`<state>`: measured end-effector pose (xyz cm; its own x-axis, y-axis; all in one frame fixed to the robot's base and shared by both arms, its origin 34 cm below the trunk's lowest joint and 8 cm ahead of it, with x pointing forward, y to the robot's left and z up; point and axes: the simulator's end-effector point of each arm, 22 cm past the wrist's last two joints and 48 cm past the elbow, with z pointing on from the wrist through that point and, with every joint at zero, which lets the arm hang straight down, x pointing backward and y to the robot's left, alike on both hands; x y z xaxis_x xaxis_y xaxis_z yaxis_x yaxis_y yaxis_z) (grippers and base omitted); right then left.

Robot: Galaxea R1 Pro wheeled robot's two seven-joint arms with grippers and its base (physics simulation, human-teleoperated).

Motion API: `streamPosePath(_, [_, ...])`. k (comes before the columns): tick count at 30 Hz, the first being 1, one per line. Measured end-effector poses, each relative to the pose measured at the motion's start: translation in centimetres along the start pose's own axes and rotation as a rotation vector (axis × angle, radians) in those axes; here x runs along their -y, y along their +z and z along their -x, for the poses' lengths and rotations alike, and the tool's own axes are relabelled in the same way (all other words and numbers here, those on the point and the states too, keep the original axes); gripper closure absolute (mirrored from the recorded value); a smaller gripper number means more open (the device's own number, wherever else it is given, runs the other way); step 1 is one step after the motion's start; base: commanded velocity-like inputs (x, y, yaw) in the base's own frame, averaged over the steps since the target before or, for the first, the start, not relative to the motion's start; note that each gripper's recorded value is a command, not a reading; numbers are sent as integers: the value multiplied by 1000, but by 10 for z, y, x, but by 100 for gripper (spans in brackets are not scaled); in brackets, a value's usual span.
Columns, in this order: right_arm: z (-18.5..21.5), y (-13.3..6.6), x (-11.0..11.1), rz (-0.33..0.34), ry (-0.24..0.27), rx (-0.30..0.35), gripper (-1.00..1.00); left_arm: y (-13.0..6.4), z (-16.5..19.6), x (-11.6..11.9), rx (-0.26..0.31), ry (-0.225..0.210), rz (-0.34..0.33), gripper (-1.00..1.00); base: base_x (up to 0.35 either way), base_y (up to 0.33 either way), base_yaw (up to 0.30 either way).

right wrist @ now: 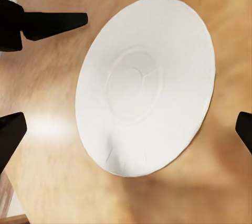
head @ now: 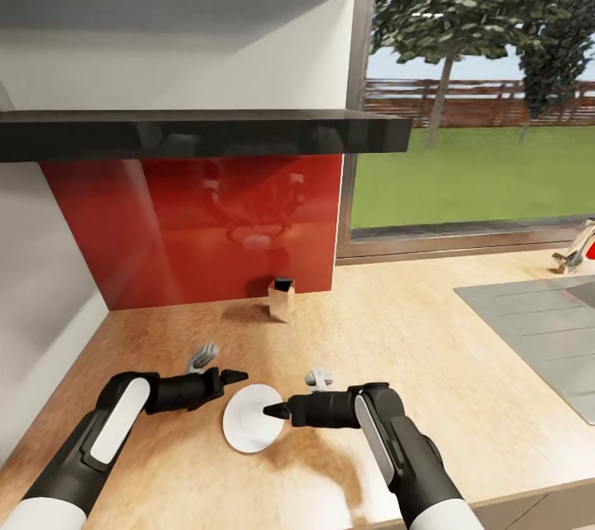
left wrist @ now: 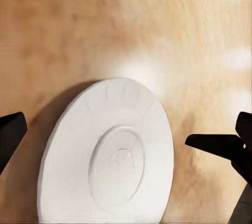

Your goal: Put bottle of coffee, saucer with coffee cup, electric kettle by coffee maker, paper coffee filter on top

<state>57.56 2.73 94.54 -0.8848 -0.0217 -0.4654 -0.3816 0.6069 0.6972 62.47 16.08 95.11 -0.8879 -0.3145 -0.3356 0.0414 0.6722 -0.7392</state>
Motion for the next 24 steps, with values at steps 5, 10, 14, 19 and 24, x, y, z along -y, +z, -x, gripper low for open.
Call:
streamPosePath(5, [-1, 0, 0, 0, 2, -1, -100, 1, -6, -2, -7, -7, 0, -100, 0, 0, 0])
streamPosePath(10, [-7, 3, 2, 0, 11, -13, -100, 4, -12, -2, -14, -15, -3, -100, 0, 0, 0])
streamPosePath(14, [-17, 7, 4, 15, 44, -30, -100, 6, -18, -2, -25, -13, -3, -100, 0, 0, 0])
streamPosePath(19, [-21, 9, 5, 17, 56, -40, -100, 9, -24, 6, -40, -14, -26, -100, 0, 0, 0])
streamPosePath(24, [-22, 9, 6, 15, 56, -42, -100, 14, -32, 22, -64, -29, -82, -100, 0, 0, 0])
